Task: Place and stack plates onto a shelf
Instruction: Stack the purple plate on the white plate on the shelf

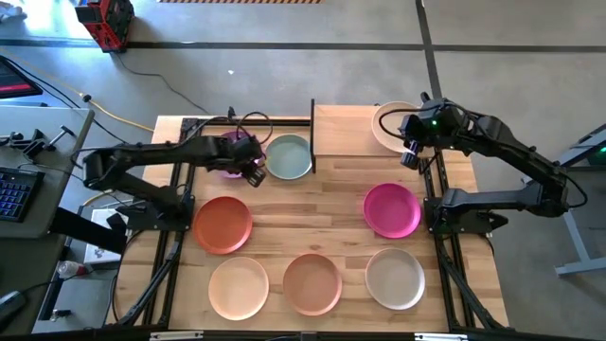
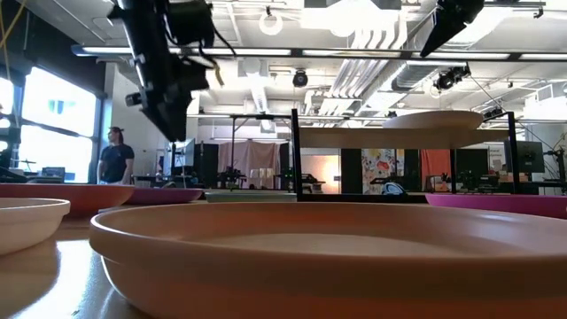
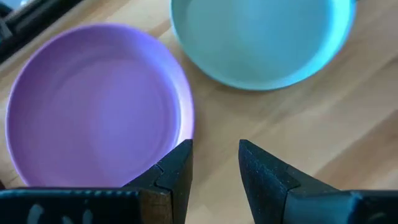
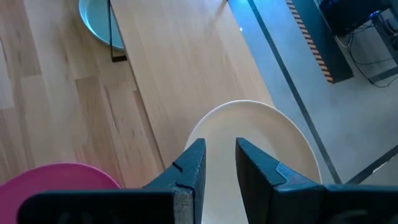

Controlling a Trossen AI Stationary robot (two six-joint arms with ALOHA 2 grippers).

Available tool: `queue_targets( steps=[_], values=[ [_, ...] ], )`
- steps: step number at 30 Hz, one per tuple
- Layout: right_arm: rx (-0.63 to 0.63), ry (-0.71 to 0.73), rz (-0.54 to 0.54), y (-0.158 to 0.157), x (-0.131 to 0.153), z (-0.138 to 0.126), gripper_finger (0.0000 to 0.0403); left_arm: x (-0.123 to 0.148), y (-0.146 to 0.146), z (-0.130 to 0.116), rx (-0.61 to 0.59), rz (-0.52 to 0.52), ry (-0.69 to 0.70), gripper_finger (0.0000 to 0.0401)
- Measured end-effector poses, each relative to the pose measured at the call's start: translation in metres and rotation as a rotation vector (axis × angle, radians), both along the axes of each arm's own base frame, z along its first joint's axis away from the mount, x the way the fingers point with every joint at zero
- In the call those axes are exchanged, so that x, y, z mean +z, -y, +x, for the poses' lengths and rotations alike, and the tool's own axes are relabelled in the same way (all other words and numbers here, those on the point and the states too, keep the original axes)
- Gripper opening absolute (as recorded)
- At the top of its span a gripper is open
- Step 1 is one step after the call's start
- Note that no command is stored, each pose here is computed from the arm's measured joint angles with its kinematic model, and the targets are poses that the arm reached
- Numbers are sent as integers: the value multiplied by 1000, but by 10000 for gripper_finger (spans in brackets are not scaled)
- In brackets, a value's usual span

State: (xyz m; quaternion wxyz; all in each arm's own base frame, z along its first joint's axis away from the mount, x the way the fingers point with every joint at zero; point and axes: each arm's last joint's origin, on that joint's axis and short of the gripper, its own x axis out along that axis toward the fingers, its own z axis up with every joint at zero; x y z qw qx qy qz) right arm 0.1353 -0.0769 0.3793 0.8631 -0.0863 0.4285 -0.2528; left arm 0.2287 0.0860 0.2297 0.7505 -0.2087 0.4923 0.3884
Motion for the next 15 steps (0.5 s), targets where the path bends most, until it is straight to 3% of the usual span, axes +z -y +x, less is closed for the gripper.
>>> queue_targets(
  steps=[15],
  values=[
    [0,-6,3,0,0,0,64,-54,-19,16,34,-82,-229,117]
  ],
)
